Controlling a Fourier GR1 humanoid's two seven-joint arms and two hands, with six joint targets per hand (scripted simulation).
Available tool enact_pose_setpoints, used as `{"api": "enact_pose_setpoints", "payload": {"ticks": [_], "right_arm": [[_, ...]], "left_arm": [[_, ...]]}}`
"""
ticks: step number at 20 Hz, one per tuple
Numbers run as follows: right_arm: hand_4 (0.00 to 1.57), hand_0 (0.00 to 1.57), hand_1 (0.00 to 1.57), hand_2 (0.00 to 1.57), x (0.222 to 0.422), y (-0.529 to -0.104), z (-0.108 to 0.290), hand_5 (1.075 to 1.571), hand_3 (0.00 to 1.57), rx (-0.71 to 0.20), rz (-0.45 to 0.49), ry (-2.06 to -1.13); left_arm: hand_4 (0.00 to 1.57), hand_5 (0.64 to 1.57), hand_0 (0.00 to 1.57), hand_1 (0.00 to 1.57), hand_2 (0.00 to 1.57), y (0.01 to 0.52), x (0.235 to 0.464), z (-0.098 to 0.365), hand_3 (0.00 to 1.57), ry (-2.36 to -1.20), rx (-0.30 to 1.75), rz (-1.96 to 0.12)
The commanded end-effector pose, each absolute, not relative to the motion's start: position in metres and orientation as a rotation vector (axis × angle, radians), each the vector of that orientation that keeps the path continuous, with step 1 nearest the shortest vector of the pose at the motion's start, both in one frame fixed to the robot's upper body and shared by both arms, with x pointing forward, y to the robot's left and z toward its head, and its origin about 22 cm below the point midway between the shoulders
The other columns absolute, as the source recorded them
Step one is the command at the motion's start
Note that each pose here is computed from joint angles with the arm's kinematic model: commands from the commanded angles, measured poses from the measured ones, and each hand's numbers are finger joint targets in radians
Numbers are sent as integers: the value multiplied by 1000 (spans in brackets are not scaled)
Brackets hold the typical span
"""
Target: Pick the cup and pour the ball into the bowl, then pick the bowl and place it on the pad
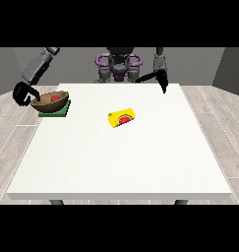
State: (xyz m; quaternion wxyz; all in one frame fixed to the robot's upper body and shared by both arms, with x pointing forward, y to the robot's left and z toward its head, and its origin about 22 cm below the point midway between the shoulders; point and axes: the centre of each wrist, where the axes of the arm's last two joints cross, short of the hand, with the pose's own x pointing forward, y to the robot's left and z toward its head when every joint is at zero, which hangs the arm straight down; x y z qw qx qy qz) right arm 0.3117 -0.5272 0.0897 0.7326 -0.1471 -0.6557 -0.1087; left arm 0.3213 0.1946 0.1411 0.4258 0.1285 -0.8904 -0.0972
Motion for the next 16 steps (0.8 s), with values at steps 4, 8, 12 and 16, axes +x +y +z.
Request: {"api": "enact_pose_setpoints", "payload": {"ticks": [4,8,12,16], "right_arm": [[0,0,0,427,304,-552,138,1481,334,-466,-250,-1510],[0,0,0,375,298,-556,133,1481,209,-471,-219,-1462],[0,0,0,325,300,-560,154,1495,238,-467,-249,-1479],[0,0,0,269,292,-568,167,1501,257,-392,-182,-1432]], "left_arm": [[0,1566,0,0,0,191,299,157,0,-2319,334,-221],[0,1566,0,0,0,206,303,150,0,-2258,324,-215],[0,1569,0,0,0,202,293,154,0,-2268,307,-234],[0,1569,0,0,0,212,309,116,0,-2127,313,-207]]}}
